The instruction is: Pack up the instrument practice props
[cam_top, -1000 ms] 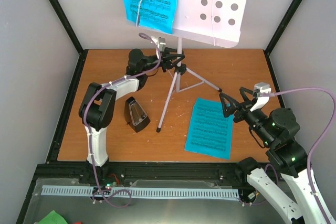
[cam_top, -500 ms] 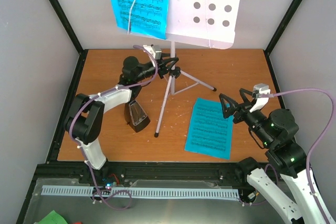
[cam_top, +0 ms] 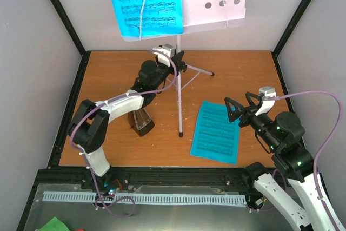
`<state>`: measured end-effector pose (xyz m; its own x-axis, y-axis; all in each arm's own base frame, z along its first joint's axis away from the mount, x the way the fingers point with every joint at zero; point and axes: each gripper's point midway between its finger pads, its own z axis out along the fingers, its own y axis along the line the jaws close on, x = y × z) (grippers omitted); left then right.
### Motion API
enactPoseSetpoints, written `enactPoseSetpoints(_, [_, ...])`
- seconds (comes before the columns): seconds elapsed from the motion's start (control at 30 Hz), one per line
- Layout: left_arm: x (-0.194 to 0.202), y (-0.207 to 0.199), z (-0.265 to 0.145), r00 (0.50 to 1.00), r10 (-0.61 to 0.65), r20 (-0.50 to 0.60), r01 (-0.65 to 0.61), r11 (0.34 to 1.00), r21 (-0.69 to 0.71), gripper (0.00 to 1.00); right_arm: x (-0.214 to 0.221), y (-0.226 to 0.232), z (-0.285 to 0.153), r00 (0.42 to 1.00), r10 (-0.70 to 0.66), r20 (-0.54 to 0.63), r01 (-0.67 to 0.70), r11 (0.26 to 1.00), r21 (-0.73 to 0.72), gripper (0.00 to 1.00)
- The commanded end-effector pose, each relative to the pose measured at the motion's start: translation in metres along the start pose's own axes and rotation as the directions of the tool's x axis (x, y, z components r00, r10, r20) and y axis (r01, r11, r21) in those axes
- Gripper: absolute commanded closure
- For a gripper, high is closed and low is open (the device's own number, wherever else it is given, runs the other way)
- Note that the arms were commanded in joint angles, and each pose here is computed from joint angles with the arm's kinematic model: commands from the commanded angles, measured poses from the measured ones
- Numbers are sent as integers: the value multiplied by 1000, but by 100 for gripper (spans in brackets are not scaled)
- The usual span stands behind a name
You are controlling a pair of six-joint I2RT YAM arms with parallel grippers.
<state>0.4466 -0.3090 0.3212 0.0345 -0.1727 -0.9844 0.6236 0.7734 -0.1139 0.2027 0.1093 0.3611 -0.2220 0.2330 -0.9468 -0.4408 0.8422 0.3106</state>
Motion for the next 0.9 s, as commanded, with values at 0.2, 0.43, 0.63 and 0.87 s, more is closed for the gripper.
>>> enactPoseSetpoints(0.2, [2, 5, 41, 987, -147, 67, 158, 960, -230, 100, -3, -3, -6, 1000, -1, 19, 0, 1000, 18, 0])
enactPoseSetpoints(0.43, [-12, -7, 38, 989, -129, 69, 139, 976, -166, 43, -5, -1, -7, 1000, 2, 22, -2, 1000, 13, 0])
enactPoseSetpoints(0.63, [-22, -11, -2, 991, -125, 52, 130, 982, -133, 1, -10, 11, 6, 1000, -3, 15, 4, 999, -52, 0])
enactPoseSetpoints(0.87, [11, 11, -73, 971, -224, -89, 218, 973, -71, 1, -33, 41, 39, 1000, 3, -17, -6, 983, -184, 0])
